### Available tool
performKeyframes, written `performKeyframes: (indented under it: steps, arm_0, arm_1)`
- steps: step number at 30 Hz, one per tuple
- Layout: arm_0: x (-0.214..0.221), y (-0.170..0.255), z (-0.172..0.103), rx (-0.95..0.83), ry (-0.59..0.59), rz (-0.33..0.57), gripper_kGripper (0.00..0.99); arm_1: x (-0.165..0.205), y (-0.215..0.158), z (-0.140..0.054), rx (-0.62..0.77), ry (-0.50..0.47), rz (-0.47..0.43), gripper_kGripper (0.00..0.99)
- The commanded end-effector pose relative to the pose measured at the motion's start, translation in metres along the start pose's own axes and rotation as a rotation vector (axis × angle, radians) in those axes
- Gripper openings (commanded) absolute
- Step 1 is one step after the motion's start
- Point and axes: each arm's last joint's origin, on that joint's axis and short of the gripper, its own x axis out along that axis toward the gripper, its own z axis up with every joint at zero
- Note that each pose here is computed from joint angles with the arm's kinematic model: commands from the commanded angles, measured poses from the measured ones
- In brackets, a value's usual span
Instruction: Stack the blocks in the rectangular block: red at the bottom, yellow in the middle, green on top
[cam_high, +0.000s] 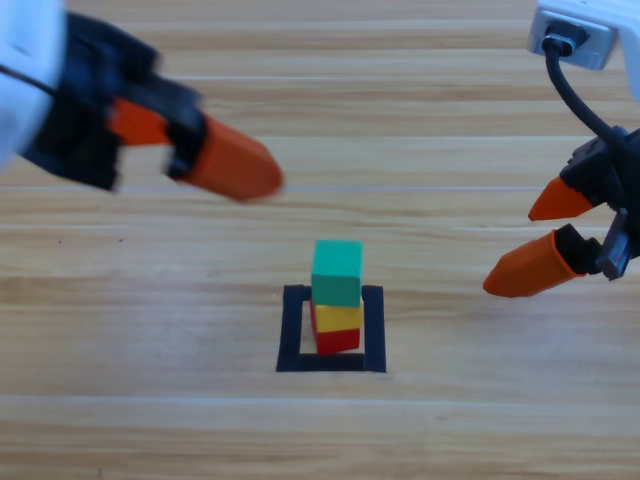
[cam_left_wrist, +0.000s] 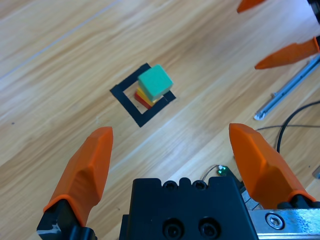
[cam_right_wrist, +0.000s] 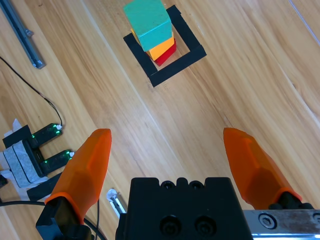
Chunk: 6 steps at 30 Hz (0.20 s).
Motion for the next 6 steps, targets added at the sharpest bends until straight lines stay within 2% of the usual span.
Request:
performKeyframes:
  steps: [1, 6]
  arm_0:
    - [0.0444, -0.0284, -0.0185, 0.097, 0.114, 0.007, 0.99]
    - [0.0449, -0.0265, -0.0227, 0.078, 0.12, 0.016, 0.99]
  arm_1:
    - [0.01, -0.01, 0.0002, 0.015, 0.022, 0.0, 0.985]
    - [0.0111, -0.0103, 0.0004, 0.011, 0.023, 0.0, 0.985]
